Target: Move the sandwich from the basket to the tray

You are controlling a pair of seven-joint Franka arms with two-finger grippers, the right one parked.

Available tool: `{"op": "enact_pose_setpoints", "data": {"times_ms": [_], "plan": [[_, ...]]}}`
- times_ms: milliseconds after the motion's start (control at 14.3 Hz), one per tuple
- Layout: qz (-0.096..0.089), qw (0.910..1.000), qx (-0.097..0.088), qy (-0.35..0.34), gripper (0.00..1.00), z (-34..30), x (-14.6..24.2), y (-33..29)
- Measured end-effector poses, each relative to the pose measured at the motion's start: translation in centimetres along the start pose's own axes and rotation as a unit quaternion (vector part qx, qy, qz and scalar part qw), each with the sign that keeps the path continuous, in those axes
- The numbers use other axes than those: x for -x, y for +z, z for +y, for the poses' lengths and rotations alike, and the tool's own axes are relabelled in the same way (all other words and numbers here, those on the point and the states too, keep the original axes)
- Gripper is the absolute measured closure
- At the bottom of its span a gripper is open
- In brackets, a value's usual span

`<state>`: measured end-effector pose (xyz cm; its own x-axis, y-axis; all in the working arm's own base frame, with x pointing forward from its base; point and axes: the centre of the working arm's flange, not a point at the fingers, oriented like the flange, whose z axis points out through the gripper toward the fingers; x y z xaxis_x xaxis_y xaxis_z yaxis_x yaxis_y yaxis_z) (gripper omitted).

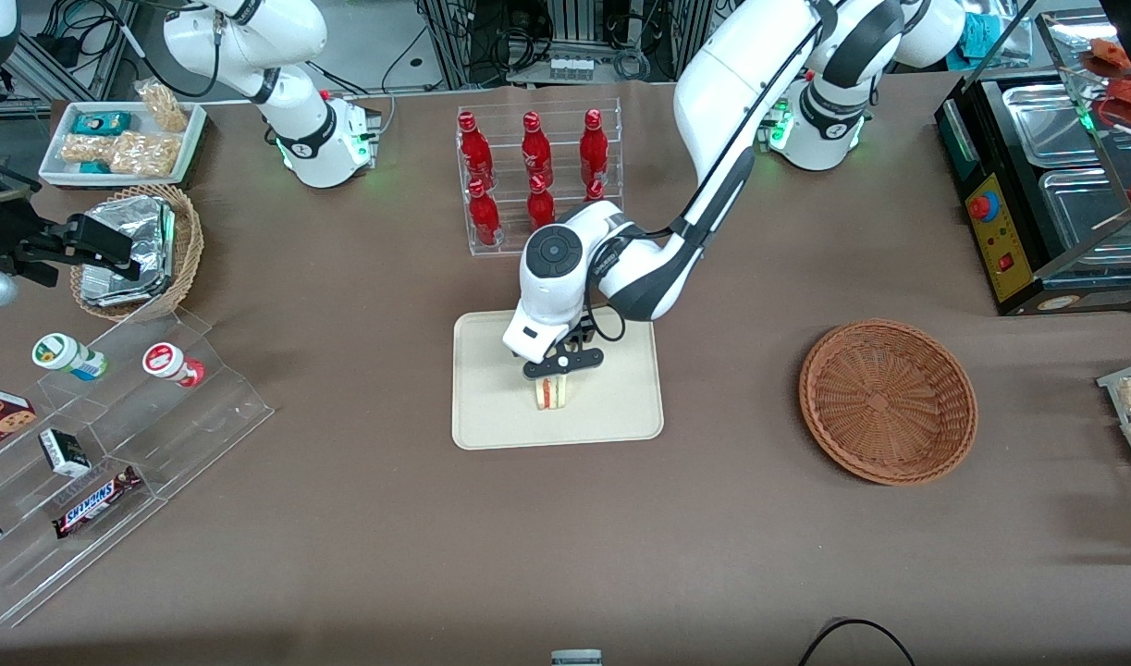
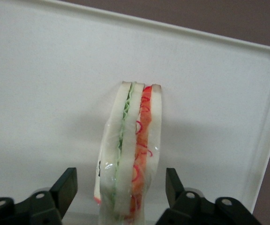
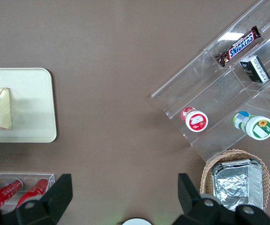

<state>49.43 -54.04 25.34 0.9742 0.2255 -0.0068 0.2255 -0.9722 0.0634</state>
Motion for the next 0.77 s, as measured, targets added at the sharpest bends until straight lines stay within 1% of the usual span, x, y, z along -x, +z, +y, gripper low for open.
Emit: {"op": "enact_pose_setpoints", "data": {"times_ms": [70, 140, 280, 350, 560, 770], "plan": [[0.003, 0.9999, -0.015, -0.003, 0.04, -0.8, -1.0, -1.5], [0.002, 0.9994, -0.032, -0.009, 0.00, -1.9, -2.2, -3.4], [-0.021, 0.9961, -0.080, -0.029, 0.00, -5.4, -4.6, -7.8], [-0.029, 0.9946, -0.092, -0.037, 0.00, -7.4, -6.2, -10.0], [-0.041, 0.9942, -0.095, -0.028, 0.00, -13.6, -10.8, -13.8], [-0.060, 0.9933, -0.099, 0.006, 0.00, -20.4, -13.3, -15.0]]}}
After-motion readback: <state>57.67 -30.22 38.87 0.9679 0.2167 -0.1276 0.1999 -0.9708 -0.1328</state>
